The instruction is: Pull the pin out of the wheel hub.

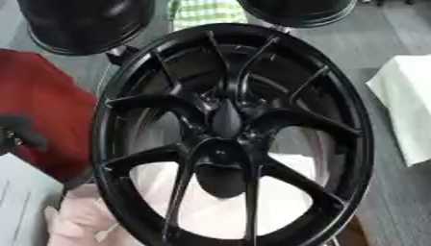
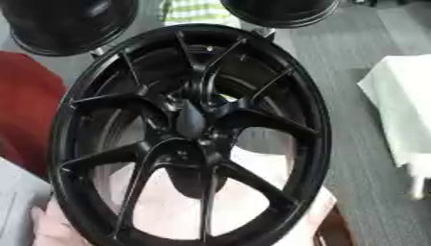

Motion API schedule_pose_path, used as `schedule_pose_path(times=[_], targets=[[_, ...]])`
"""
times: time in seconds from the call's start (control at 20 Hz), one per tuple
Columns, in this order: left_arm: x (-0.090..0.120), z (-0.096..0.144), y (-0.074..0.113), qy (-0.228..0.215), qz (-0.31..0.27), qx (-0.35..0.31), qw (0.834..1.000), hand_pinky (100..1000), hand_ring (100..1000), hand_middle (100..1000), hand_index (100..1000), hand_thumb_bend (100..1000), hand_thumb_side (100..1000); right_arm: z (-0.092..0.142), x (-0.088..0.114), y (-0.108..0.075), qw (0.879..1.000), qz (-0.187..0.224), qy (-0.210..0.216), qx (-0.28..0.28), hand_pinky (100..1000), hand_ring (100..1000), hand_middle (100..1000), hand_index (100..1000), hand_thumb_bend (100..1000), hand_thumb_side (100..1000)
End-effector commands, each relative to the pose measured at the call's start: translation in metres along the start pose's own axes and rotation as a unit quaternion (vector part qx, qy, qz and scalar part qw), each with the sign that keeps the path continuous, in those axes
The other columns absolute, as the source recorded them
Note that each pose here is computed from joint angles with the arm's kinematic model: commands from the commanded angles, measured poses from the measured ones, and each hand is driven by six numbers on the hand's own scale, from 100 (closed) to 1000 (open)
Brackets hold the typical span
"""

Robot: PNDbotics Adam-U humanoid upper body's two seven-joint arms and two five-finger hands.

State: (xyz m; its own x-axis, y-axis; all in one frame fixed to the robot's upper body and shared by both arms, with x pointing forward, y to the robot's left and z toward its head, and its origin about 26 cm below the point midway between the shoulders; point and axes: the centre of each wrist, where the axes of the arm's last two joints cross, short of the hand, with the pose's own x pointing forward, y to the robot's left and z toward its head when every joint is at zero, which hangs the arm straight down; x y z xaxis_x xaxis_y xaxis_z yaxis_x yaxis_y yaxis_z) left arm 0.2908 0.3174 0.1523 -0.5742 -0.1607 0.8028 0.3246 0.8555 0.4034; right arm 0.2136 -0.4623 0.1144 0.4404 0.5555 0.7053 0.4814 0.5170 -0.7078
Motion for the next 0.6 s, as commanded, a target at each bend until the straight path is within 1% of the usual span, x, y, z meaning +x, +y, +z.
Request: schedule_pose_path(times=[0.05, 0.1, 0.2, 0.25, 0.3, 0.4, 0.45, 0.6], targets=[[0.006, -0.003, 0.002, -0.008, -0.006, -0.011, 1.000, 627, 614, 539, 746, 100, 714, 0.014, 0.006, -0.018, 0.999, 0.008, -0.023, -0.044, 995, 1000, 982, 973, 100, 327], [0.006, -0.003, 0.002, -0.007, -0.004, -0.014, 1.000, 627, 614, 539, 746, 100, 715, 0.019, 0.005, -0.025, 0.998, 0.009, -0.029, -0.058, 986, 1000, 960, 961, 100, 448], [0.005, -0.004, 0.001, -0.006, -0.002, -0.018, 1.000, 628, 613, 539, 746, 100, 714, 0.026, 0.015, -0.034, 0.995, -0.005, -0.062, -0.081, 975, 1000, 924, 925, 100, 547], [0.006, -0.004, 0.000, -0.007, -0.001, -0.020, 1.000, 628, 613, 539, 746, 100, 710, 0.027, 0.024, -0.036, 0.992, -0.018, -0.085, -0.088, 972, 1000, 890, 908, 100, 511], [0.006, -0.005, 0.000, -0.008, -0.001, -0.022, 1.000, 628, 613, 539, 746, 100, 706, 0.026, 0.033, -0.036, 0.989, -0.031, -0.108, -0.094, 968, 1000, 867, 895, 100, 521], [0.007, -0.006, -0.001, -0.012, 0.001, -0.025, 1.000, 629, 613, 539, 746, 100, 697, 0.021, 0.052, -0.037, 0.982, -0.055, -0.151, -0.103, 961, 1000, 851, 879, 100, 531], [0.007, -0.007, -0.001, -0.015, 0.002, -0.026, 1.000, 629, 613, 539, 746, 100, 690, 0.019, 0.061, -0.038, 0.977, -0.068, -0.172, -0.108, 968, 1000, 870, 880, 100, 533], [0.009, -0.008, -0.001, -0.021, 0.005, -0.028, 0.999, 629, 613, 539, 746, 100, 691, 0.012, 0.086, -0.040, 0.959, -0.117, -0.225, -0.126, 972, 1000, 889, 888, 100, 540]])
